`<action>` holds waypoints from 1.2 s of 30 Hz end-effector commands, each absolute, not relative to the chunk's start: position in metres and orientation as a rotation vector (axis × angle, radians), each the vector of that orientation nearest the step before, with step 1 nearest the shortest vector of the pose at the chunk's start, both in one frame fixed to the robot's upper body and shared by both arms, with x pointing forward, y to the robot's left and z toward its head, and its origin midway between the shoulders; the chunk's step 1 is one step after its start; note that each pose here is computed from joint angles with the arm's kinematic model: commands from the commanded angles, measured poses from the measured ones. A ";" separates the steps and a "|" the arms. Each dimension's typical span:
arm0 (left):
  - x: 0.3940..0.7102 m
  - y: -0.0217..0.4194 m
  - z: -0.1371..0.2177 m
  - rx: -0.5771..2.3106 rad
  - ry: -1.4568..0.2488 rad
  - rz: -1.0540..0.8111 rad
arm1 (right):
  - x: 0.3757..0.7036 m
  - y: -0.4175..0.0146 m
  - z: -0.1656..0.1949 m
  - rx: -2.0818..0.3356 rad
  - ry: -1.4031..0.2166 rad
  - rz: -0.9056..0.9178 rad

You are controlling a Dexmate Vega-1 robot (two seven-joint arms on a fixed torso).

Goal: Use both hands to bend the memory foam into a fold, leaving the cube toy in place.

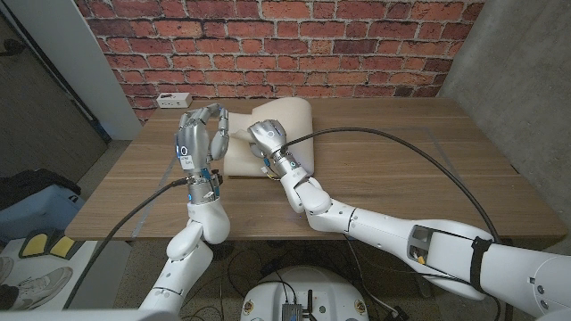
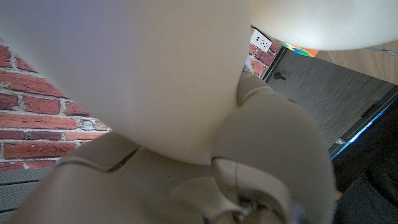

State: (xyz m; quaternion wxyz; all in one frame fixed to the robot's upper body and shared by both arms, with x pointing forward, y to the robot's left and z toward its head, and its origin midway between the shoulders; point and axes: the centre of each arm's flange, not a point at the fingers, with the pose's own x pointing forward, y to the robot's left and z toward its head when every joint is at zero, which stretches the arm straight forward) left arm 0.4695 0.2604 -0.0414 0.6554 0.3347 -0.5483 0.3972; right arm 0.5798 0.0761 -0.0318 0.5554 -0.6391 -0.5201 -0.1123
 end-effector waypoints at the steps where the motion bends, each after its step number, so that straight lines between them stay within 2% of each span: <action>1: 0.491 0.290 -0.043 0.775 -0.959 0.768 | 0.582 0.097 -0.041 -1.638 -1.232 -0.240; 17: 0.492 0.297 -0.052 0.759 -0.940 0.764 | 0.616 0.087 -0.018 -1.760 -1.019 -0.247; 26: 0.501 0.308 -0.045 0.840 -0.785 0.705 | 0.620 0.087 -0.029 -1.840 -1.002 -0.231; 36: 0.513 0.320 -0.038 0.875 -0.685 0.687 | 0.617 0.092 -0.042 -1.912 -1.028 -0.190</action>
